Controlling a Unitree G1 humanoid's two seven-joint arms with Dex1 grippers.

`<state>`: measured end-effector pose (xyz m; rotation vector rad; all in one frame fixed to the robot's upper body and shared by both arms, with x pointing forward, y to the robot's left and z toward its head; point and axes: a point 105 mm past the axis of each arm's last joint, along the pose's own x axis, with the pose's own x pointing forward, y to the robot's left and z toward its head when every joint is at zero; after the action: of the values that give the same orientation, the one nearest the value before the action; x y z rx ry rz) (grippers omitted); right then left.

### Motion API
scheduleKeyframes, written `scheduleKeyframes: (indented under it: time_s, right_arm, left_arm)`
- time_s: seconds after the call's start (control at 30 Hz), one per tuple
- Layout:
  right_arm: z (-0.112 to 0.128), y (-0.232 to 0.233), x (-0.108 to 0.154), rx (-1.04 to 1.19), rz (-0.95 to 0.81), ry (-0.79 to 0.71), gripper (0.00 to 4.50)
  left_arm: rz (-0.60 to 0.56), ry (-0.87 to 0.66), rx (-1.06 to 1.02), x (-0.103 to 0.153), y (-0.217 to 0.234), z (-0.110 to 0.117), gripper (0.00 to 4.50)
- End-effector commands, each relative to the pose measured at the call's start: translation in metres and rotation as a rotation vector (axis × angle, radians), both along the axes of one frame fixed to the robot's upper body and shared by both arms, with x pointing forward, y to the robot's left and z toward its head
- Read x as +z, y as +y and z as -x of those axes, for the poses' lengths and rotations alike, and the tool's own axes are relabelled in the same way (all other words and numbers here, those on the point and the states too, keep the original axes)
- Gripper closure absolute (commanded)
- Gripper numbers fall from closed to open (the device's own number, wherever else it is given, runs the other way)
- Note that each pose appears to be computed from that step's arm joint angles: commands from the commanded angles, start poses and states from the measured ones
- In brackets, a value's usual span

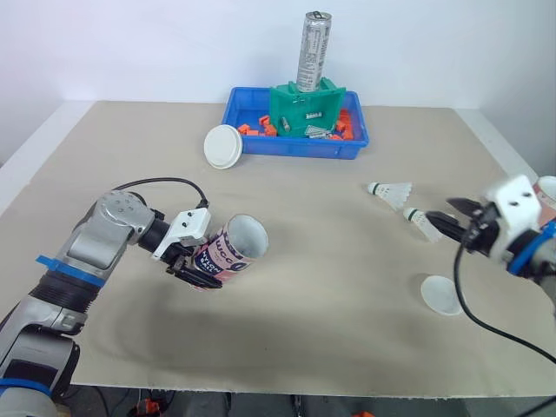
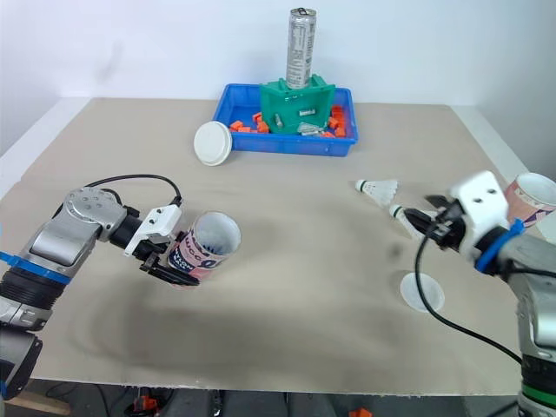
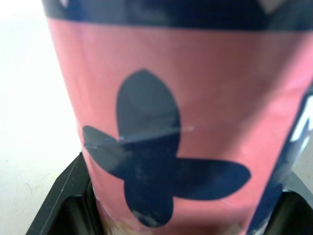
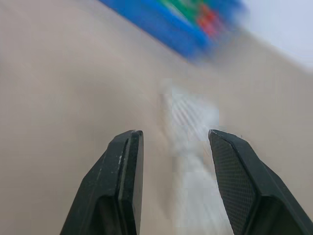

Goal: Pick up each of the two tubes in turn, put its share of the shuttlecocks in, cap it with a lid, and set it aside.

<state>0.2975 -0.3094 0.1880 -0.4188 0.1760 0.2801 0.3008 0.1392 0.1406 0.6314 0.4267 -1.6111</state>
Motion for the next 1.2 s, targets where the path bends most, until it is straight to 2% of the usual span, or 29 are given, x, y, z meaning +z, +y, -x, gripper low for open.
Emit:
scheduleKeyframes:
  time_s: [0.03,0.3,0.93,1.2]
  right_arm:
    - [0.003,-0.017,0.001,-0.058,0.001,-0.022,2.14]
    - [-0.001,-0.023,-0.033,-0.064,-0.108,0.049,2.14]
    - [-0.02,-0.002,-0.039,0.03,-0.146,0.091,2.14]
    - [-0.039,0.003,-0.046,0.026,-0.139,0.101,2.14]
  left_arm:
    - [-0.005,-0.009,-0.01,0.004,0.0,0.001,1.35]
    - [0.0,-0.006,-0.009,0.003,-0.001,0.002,1.35]
    - [0.003,-0.013,0.002,0.005,-0.001,0.001,1.35]
    - [0.006,-0.014,-0.002,0.006,-0.002,0.002,1.35]
